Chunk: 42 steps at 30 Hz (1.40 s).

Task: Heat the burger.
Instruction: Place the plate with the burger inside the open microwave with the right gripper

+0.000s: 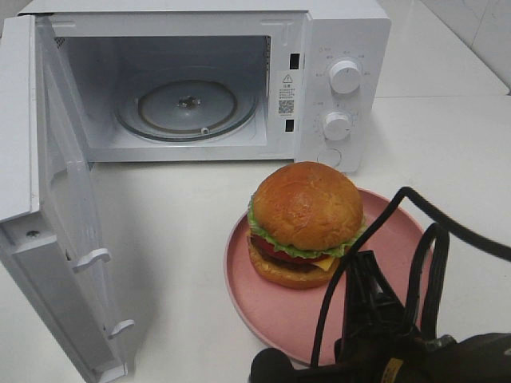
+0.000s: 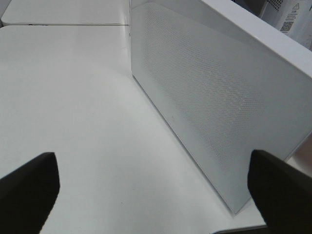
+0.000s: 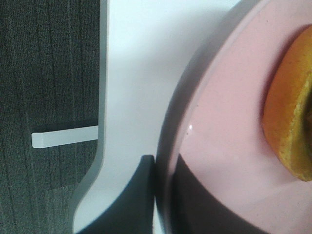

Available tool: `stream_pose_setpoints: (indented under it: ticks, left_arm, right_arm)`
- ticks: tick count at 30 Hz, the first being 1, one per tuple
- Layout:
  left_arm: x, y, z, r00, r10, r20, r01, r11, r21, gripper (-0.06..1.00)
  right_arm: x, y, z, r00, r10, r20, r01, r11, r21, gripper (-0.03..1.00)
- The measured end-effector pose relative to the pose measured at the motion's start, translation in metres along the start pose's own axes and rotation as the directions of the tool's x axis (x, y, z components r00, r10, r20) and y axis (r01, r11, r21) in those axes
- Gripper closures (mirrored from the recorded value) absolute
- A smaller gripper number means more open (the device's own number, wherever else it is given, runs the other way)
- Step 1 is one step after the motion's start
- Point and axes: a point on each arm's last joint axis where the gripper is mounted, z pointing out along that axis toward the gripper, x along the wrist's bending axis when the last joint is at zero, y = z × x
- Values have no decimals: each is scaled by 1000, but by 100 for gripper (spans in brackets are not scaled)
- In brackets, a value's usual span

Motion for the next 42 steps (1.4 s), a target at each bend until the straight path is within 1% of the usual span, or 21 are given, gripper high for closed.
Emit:
stream_pose_setpoints:
  ticks: [2, 3, 4, 6, 7, 11, 12, 13, 14, 15, 22, 30, 31, 34, 40, 42]
  left_arm:
    - [0, 0, 0, 1000, 0, 0, 0, 1000, 0, -2]
    - [0, 0, 0, 1000, 0, 0, 0, 1000, 0, -2]
    - [0, 0, 0, 1000, 0, 0, 0, 1000, 0, -2]
    - [0, 0, 0, 1000, 0, 0, 0, 1000, 0, -2]
    - [0, 0, 0, 1000, 0, 0, 0, 1000, 0, -2]
    - [0, 0, 0, 1000, 0, 0, 0, 1000, 0, -2]
    - [0, 0, 0, 1000, 0, 0, 0, 1000, 0, -2]
    - [0, 0, 0, 1000, 0, 0, 0, 1000, 0, -2]
    - [0, 0, 0, 1000, 0, 0, 0, 1000, 0, -2]
    - [0, 0, 0, 1000, 0, 0, 0, 1000, 0, -2]
    - [0, 0, 0, 1000, 0, 0, 0, 1000, 0, -2]
    - [0, 0, 0, 1000, 0, 0, 0, 1000, 0, -2]
    - [0, 0, 0, 1000, 0, 0, 0, 1000, 0, -2]
    - [0, 0, 0, 1000, 0, 0, 0, 1000, 0, -2]
    - [0, 0, 0, 1000, 0, 0, 0, 1000, 0, -2]
    - [0, 0, 0, 1000, 0, 0, 0, 1000, 0, -2]
  right_arm:
    - [0, 1, 0, 1000, -11, 1, 11, 1000, -14, 92]
    - [-3, 3, 2, 999, -31, 6, 31, 999, -43, 92]
    - [-3, 3, 2, 999, -31, 6, 31, 999, -43, 92]
    - [-11, 2, 6, 998, -55, 16, 56, 996, -68, 92]
    - [-11, 2, 6, 998, -55, 16, 56, 996, -68, 92]
    - [-24, -5, 15, 992, -128, 17, 128, 990, -61, 92]
    - [-24, -5, 15, 992, -128, 17, 128, 990, -61, 92]
    - [-28, -7, 17, 987, -161, 18, 162, 984, -70, 92]
    - [-28, -7, 17, 987, -161, 18, 162, 984, -70, 92]
    - [-32, -7, 20, 981, -194, 26, 196, 976, -90, 92]
    - [-45, -12, 28, 966, -253, 44, 257, 958, -129, 92]
    - [-55, -21, 36, 941, -338, 24, 337, 926, -173, 92]
    - [-56, -24, 39, 931, -364, 15, 361, 915, -181, 92]
    - [-58, -27, 40, 926, -379, 4, 372, 908, -192, 92]
    - [-64, -36, 46, 933, -359, -28, 343, 910, -232, 92]
    - [-67, -40, 49, 929, -369, -35, 347, 899, -268, 92]
